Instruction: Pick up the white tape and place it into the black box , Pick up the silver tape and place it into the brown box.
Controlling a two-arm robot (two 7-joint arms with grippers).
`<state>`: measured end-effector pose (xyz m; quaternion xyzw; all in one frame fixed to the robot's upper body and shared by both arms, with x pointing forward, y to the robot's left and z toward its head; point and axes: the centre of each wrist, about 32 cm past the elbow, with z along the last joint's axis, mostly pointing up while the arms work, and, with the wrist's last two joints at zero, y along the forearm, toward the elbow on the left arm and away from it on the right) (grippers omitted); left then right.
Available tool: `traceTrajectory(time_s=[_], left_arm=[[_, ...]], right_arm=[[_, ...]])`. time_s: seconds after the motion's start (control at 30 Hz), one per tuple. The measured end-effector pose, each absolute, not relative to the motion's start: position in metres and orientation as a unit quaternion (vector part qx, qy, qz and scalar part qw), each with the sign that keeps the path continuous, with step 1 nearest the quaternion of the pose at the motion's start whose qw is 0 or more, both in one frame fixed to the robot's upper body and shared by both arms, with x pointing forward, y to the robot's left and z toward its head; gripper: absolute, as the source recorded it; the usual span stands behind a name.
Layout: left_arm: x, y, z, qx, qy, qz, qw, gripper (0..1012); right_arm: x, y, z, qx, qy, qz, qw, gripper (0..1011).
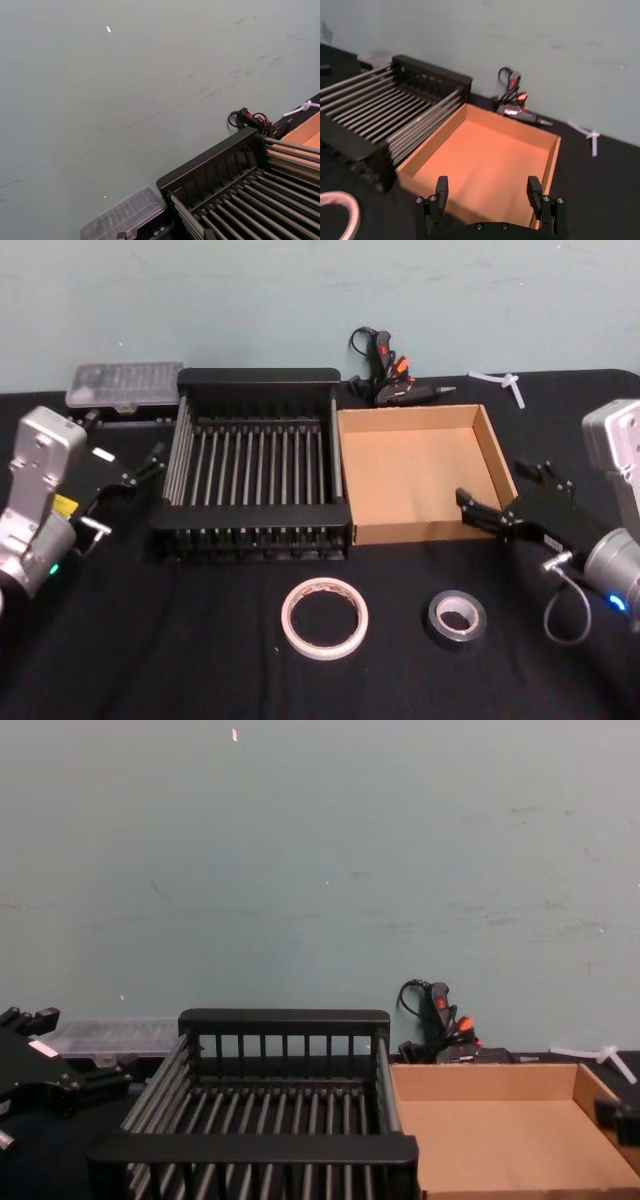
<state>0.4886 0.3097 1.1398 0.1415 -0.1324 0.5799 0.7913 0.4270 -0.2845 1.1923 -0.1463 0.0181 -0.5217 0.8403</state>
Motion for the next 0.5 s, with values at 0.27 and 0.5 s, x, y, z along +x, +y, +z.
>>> traceTrajectory(time_s=[0.27,0.5], left_arm=[[0.489,0.31,1.14,0.141,-0.132,0.58,0.791,1001],[0.489,0.31,1.14,0.142,-0.132,0.58,0.791,1001]], right_arm=[[0.411,-0.282,1.198,-0.176,0.05,-0.511,0.84,1002],[0.4,-0.281,1.2,-0.191,0.072,-0.505,0.839,1002]])
